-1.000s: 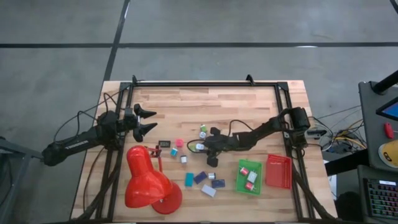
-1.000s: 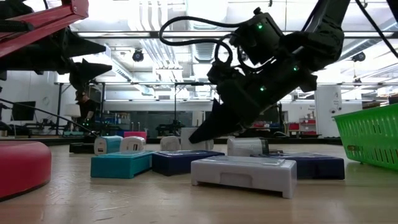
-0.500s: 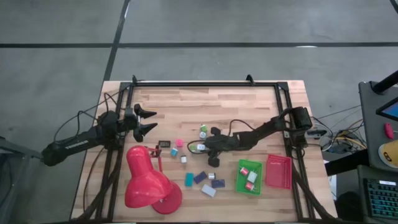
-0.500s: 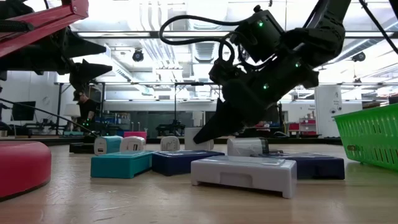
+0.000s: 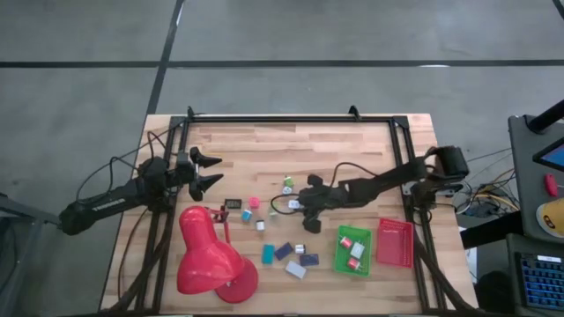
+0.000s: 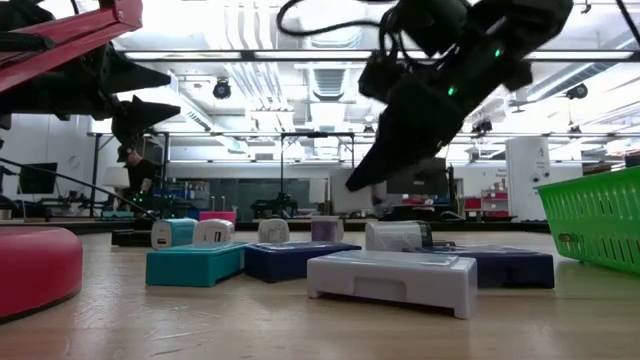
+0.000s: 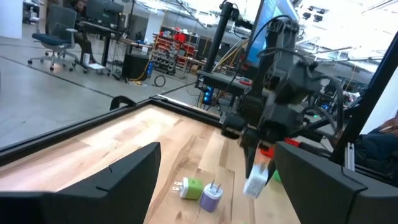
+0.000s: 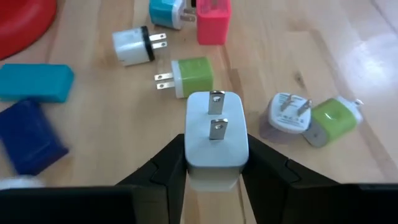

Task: Pick & Place Office items
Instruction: Put the white charger adapter into the green basket

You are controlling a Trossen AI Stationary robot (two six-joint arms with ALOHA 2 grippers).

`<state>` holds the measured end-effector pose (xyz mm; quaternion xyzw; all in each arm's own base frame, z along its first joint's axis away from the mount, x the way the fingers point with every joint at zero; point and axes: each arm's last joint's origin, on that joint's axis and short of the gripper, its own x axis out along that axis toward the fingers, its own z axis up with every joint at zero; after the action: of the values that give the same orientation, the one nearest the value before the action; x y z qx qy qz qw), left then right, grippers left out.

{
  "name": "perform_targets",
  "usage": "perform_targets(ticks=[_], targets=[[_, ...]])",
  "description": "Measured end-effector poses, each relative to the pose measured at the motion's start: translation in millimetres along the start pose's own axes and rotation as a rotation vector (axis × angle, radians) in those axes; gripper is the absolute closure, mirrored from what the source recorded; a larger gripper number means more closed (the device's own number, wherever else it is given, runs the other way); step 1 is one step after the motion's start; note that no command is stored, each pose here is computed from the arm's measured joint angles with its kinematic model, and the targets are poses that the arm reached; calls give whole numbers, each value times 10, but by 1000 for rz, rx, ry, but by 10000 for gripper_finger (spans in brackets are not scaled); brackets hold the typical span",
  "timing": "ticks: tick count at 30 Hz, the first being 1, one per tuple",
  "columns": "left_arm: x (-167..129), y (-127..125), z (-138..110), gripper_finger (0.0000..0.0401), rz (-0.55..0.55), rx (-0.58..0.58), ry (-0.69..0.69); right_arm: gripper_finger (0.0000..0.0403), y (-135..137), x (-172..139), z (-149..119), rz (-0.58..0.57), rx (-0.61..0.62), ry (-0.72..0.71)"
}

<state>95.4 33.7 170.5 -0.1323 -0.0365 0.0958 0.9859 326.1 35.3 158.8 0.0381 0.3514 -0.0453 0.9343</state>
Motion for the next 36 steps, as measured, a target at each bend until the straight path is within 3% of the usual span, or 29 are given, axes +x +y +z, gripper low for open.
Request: perform_targets(ticks=[10, 17, 21, 27, 36], targets=[[0, 0, -1, 81, 0, 0, 1, 278, 67, -665, 103, 45, -27, 58], [1, 0, 0, 81, 0, 0, 1, 278, 129, -1094, 44, 195, 128, 170], [1, 0, -1, 81, 1, 0, 2, 278, 185, -1293, -22, 320, 146, 259], [1, 0, -1, 81, 0, 0, 2, 278, 302, -1478, -137, 418, 156, 376], [1, 0, -2, 81, 0, 0, 2, 278, 538, -1491, -385, 426, 54, 491]])
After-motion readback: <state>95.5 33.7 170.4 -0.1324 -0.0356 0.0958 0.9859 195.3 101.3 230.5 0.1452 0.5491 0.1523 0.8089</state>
